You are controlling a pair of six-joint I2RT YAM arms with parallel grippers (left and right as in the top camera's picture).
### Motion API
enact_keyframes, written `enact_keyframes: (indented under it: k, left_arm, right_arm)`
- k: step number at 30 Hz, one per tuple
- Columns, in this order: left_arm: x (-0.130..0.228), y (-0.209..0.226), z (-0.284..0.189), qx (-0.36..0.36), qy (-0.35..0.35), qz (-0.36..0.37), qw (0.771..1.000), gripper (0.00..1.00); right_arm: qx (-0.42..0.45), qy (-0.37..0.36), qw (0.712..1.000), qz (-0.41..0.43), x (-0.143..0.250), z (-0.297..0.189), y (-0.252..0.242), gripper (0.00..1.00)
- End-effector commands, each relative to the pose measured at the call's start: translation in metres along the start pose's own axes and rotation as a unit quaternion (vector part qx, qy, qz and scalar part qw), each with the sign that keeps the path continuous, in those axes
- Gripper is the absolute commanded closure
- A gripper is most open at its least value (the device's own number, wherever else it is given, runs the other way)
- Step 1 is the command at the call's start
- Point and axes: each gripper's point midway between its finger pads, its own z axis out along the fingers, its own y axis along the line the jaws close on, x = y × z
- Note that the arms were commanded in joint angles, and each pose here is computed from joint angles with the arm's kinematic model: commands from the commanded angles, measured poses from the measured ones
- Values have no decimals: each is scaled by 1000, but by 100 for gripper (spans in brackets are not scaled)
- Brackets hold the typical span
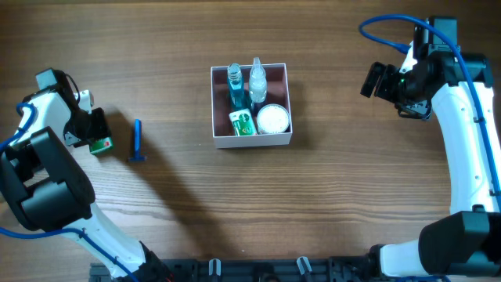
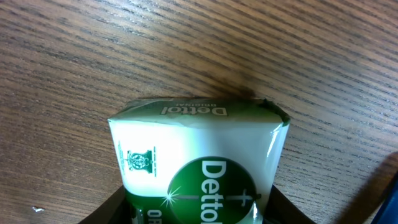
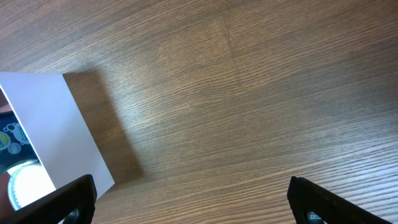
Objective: Pack container
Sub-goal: 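Close the left gripper on the second Dettol bar and lift, then lower the second Dettol bar into the box beside the first, release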
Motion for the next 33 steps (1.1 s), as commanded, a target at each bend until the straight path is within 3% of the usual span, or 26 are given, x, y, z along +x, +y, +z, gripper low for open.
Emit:
enact_keyframes:
  k: [1,9,16,25,33]
  left_arm:
    - [8,-7,11,18,18,1,1000,67]
    - [7,-11,10,30,16,1,999,75]
    - [6,-15,6,42,12,-7,999,96]
    - [-7,-36,-27,43,-32,0,999,96]
    - [6,-100,-116,57,-40,23,997,96]
  right_arm:
    - [-3,4,1000,-5,0,4,2,0]
    - [-3,4,1000,-6,0,4,2,0]
    - [-4,4,1000,-7,0,4,2,0]
    - [-4,4,1000,-7,0,4,2,0]
    - [-4,4,1000,-7,0,4,2,0]
